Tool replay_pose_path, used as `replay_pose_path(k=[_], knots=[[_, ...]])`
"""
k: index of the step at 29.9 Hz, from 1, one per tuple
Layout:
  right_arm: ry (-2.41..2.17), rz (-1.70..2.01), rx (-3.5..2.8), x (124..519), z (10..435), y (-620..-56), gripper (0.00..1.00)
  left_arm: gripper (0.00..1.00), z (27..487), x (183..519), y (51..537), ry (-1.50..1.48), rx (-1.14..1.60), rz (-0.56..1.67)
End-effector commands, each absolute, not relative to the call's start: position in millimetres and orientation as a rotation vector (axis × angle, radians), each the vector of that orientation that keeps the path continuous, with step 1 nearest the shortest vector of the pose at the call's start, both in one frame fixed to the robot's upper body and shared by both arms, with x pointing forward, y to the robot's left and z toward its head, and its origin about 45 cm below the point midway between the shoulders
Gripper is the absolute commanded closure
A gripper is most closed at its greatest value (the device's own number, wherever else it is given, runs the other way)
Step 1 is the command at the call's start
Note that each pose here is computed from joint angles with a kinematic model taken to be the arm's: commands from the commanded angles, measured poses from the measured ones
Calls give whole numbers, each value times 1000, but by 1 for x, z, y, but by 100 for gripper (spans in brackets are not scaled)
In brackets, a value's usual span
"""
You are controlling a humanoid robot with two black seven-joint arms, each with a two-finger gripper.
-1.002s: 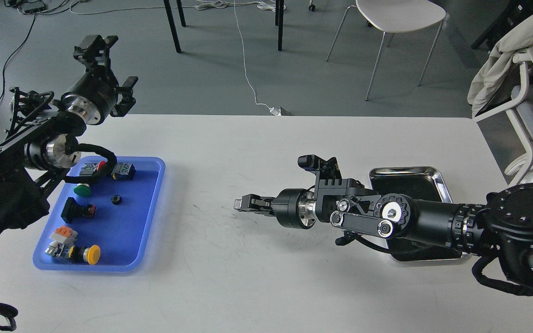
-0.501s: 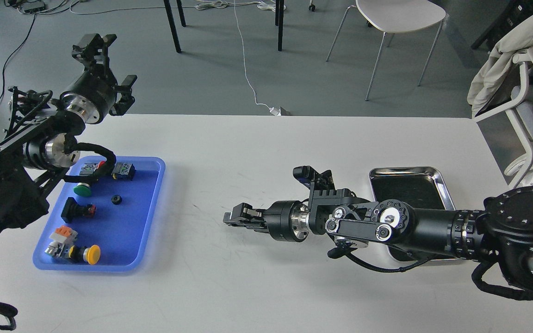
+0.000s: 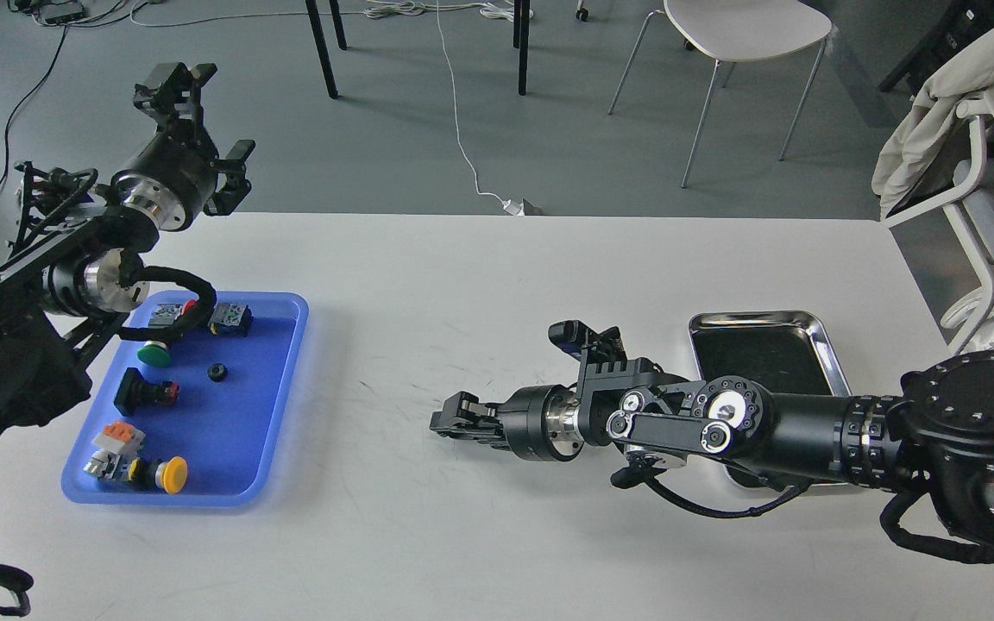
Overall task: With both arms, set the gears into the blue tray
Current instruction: 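Lift the black part and carry it toward the table centre, then set the black part on the table, open and withdraw right gripper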
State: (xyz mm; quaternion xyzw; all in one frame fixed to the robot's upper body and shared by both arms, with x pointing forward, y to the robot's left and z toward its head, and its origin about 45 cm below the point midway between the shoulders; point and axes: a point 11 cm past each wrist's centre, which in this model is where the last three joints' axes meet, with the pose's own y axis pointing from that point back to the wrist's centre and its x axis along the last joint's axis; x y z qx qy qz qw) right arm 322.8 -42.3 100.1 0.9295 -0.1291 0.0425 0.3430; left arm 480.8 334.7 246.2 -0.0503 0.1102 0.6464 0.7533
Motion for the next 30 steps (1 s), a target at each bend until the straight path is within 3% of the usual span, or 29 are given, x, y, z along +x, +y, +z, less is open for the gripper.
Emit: replay_pose_path(k=[1,5,9,20,25,30], knots=[[-346,91,2423,323,101,-41,40,2,246,481,334,241,-109,1412],[-348,100,2434,324,105,-39,19,2,246,481,334,241,-109,1412],[-379,121,2450,335,115,-36,8,2,246,481,335,240,-107,1412],[-443,190,2618,375,194,-5,6,2,245,481,335,238,-101,1413],[-745,175,2594,430,230,-93,6,2,245,481,334,238,-100,1419],[-1096,96,2635,459,263,-172,6,2,244,481,333,238,-98,1416]])
